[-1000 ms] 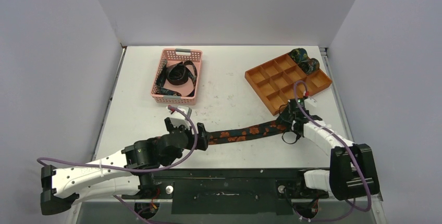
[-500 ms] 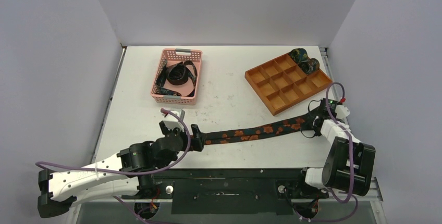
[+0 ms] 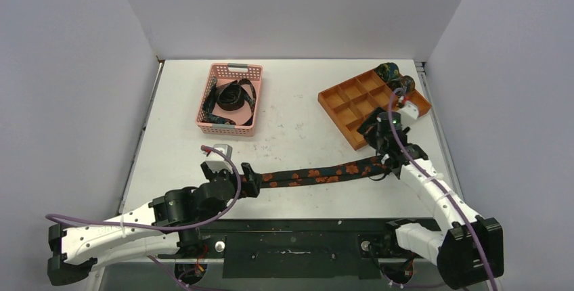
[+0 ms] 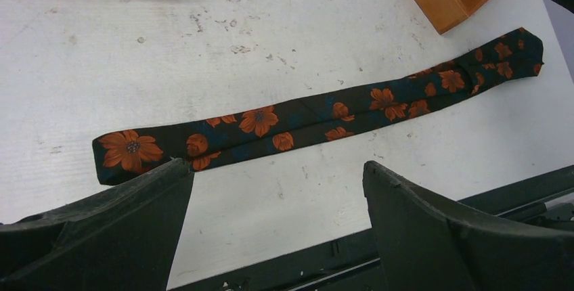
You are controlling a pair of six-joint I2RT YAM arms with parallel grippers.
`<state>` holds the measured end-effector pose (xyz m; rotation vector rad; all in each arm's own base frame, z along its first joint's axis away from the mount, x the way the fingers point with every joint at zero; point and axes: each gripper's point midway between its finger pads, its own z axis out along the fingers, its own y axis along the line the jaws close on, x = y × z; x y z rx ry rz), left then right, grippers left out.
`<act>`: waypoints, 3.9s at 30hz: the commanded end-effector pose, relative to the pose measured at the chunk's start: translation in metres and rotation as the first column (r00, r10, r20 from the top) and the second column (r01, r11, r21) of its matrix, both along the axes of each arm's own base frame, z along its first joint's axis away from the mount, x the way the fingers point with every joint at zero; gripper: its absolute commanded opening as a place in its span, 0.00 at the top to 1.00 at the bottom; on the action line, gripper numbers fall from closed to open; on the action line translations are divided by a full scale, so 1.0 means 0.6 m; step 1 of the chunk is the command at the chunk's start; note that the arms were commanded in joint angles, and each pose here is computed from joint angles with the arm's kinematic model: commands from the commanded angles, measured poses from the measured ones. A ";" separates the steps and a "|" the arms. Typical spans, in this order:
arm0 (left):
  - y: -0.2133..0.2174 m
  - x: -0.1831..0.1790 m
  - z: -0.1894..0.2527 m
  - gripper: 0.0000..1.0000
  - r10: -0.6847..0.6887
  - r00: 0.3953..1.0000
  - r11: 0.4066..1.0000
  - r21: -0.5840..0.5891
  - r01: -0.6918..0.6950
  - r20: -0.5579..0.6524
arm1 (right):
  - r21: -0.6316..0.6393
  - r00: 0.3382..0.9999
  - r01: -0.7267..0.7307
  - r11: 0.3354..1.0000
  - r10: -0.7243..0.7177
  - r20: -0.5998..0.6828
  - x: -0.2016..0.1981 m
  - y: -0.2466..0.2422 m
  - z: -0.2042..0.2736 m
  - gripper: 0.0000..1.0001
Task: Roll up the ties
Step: Flatten out the tie at the center of the board.
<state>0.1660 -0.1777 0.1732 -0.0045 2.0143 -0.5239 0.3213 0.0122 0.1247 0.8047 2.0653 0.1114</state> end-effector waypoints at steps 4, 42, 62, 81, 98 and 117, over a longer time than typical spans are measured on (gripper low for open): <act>0.031 0.007 -0.018 0.04 0.130 0.991 0.987 -0.089 -0.133 -0.030 | -0.057 0.952 -0.305 0.950 0.304 -0.038 -0.035 0.178 -0.047 0.32; -0.016 0.122 -0.117 0.00 0.058 0.953 0.900 -0.398 -0.179 -0.298 | -0.019 0.831 -0.556 0.831 0.556 -0.023 -0.072 0.323 -0.090 0.34; 0.038 0.168 -0.233 0.55 0.214 0.894 0.906 -0.263 -0.332 -0.393 | -0.028 0.759 -0.651 0.759 0.651 -0.012 -0.093 0.353 -0.088 0.35; 0.095 0.136 -0.283 0.96 0.368 0.822 0.851 -0.200 -0.487 -0.434 | -0.045 0.779 -0.627 0.778 0.627 -0.013 -0.104 0.329 -0.091 0.37; 0.089 0.114 -0.185 0.39 0.294 0.885 0.848 -0.329 -0.416 -0.360 | -0.157 0.841 -0.539 0.827 0.537 -0.058 -0.075 0.209 -0.046 0.33; 0.060 0.073 -0.137 0.13 0.156 0.915 0.833 -0.448 -0.324 -0.371 | -0.278 0.725 -0.689 0.669 0.636 -0.263 -0.052 0.314 -0.109 0.36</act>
